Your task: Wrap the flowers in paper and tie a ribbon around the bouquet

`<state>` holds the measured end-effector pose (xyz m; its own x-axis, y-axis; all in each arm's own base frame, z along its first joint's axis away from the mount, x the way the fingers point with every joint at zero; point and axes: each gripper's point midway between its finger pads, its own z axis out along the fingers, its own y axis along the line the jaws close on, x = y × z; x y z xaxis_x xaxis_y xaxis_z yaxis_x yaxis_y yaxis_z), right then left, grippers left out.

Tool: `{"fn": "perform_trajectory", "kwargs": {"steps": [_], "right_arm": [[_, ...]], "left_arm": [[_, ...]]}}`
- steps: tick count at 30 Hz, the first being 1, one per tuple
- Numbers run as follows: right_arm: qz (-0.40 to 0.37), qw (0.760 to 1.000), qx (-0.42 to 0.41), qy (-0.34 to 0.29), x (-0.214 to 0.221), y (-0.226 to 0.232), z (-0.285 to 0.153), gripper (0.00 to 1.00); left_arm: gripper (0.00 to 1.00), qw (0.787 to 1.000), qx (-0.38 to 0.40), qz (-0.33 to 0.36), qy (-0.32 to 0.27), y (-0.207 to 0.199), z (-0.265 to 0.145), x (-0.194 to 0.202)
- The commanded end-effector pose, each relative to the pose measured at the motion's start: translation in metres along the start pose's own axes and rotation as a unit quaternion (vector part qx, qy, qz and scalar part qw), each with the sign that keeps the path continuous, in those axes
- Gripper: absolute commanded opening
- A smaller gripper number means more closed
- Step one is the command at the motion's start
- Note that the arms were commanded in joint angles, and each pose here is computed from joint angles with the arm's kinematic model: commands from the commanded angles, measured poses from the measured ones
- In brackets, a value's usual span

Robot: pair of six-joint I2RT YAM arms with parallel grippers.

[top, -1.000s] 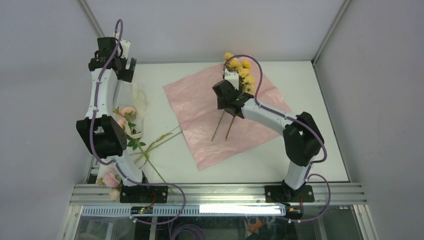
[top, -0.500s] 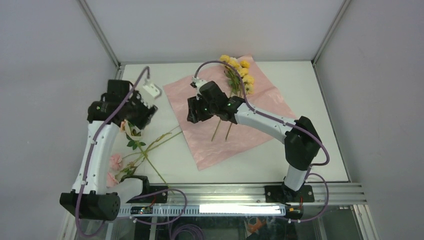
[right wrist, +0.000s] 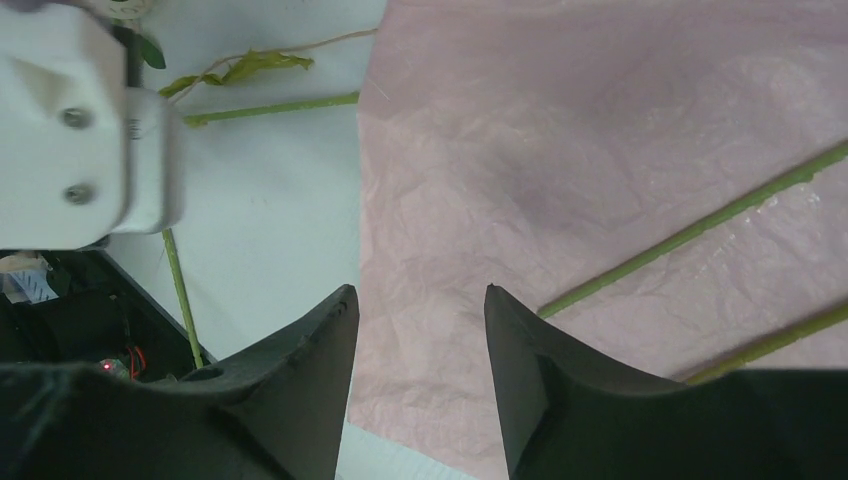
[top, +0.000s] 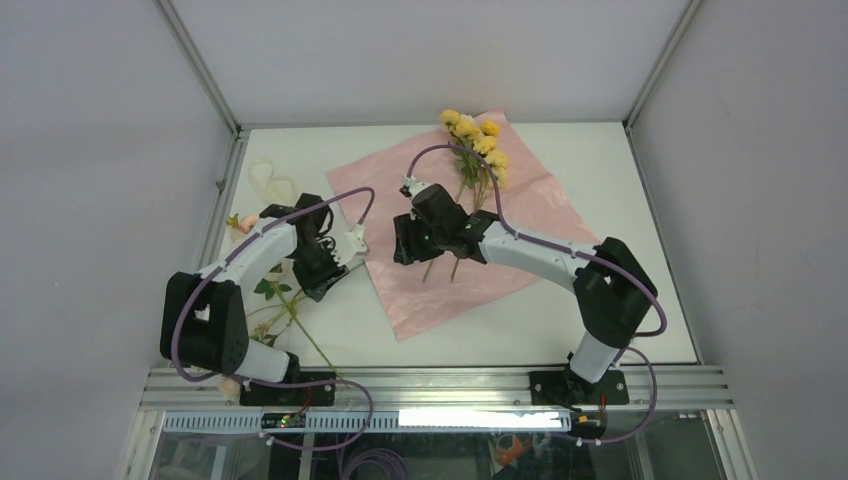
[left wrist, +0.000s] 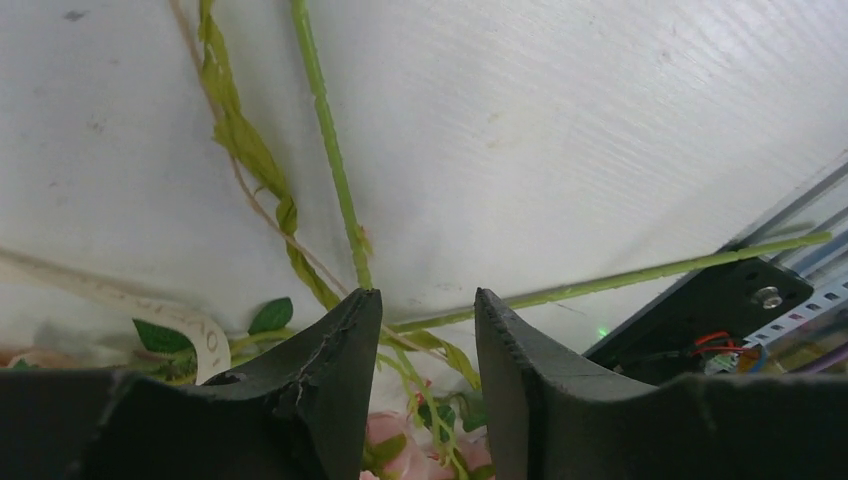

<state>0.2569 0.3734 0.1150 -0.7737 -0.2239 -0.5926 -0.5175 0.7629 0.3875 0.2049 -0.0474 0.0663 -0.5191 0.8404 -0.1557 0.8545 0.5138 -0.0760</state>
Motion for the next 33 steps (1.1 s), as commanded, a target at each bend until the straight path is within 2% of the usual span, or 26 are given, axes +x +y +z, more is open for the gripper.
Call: {"fn": "perform_trajectory", "kwargs": {"steps": [1, 13, 20, 24, 26, 29, 33], "right_arm": [[0.006, 0.998, -0.005, -0.068, -0.030, 0.008, -0.029, 0.53], [0.006, 0.998, 0.007, -0.066, -0.021, 0.000, -0.039, 0.52], [0.004, 0.997, 0.016, -0.074, -0.021, -0.005, -0.047, 0.52], [0.005, 0.997, 0.017, -0.078, -0.023, -0.007, -0.050, 0.52], [0.005, 0.997, 0.017, -0.080, -0.024, -0.007, -0.052, 0.52], [0.011, 0.996, 0.018, -0.085, -0.028, -0.008, -0.057, 0.52], [0.012, 0.996, 0.010, -0.093, -0.041, 0.000, -0.077, 0.52]], "left_arm": [[0.40, 0.999, -0.027, 0.026, 0.012, 0.020, 0.021, -0.005], [0.42, 0.996, -0.071, 0.027, 0.052, 0.048, 0.042, 0.001], [0.22, 0.995, -0.056, 0.032, 0.073, 0.044, 0.050, 0.011], [0.20, 0.991, -0.046, 0.037, 0.119, 0.044, 0.062, 0.028], [0.01, 0.990, -0.046, 0.030, 0.131, 0.043, 0.063, 0.032], [0.00, 0.994, -0.046, 0.009, 0.098, 0.037, 0.042, 0.021], [0.00, 0.998, -0.052, -0.046, -0.007, 0.020, -0.055, -0.010]]}}
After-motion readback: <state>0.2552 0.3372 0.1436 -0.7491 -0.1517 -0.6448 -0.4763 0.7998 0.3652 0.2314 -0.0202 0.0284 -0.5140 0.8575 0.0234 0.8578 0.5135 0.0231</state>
